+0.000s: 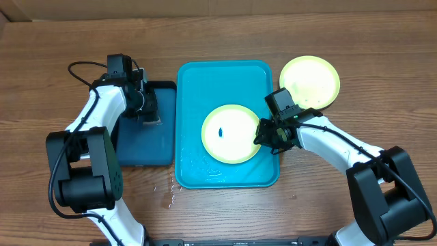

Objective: Clean dirty plates on tray and stack at the side

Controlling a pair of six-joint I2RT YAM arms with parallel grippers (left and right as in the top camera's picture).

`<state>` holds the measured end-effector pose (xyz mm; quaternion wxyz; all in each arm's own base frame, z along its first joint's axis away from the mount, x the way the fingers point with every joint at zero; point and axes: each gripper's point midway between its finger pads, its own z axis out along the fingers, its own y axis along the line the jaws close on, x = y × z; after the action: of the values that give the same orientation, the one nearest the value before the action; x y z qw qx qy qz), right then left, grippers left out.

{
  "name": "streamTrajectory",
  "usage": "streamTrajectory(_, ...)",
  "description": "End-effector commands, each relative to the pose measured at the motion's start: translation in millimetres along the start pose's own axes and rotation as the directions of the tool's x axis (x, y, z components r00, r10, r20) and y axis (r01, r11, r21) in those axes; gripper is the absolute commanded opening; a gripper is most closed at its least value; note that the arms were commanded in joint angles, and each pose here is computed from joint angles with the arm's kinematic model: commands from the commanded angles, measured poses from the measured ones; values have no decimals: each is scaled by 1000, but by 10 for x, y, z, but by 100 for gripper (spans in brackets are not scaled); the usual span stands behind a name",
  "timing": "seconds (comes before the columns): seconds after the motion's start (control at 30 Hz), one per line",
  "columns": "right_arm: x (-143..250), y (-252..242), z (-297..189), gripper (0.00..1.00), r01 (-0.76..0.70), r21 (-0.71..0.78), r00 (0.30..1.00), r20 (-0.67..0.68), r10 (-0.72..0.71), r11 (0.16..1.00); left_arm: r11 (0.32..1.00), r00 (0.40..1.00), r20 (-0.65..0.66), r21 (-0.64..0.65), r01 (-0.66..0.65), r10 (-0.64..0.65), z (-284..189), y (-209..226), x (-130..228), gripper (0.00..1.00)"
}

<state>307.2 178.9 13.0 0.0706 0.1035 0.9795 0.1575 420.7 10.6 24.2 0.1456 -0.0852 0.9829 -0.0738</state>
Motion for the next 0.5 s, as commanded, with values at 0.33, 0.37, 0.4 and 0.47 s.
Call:
streamTrajectory(0.33,13,-14,17,4,-2,1,1000,-1,2,1000,1000,1000,-20,9,1,0,123,-38,113,4)
streamTrajectory(0.37,13,-15,17,4,-2,1,1000,-2,2,1000,1000,1000,-18,10,0,0,123,-40,107,4)
streamTrajectory(0.4,14,-15,17,4,-2,2,1000,-2,2,1000,1000,1000,-18,9,0,0,123,-37,108,4)
streamTrajectory(0.47,15,-16,17,4,-1,2,1000,-2,1,1000,1000,1000,-18,-10,3,-3,115,11,105,4)
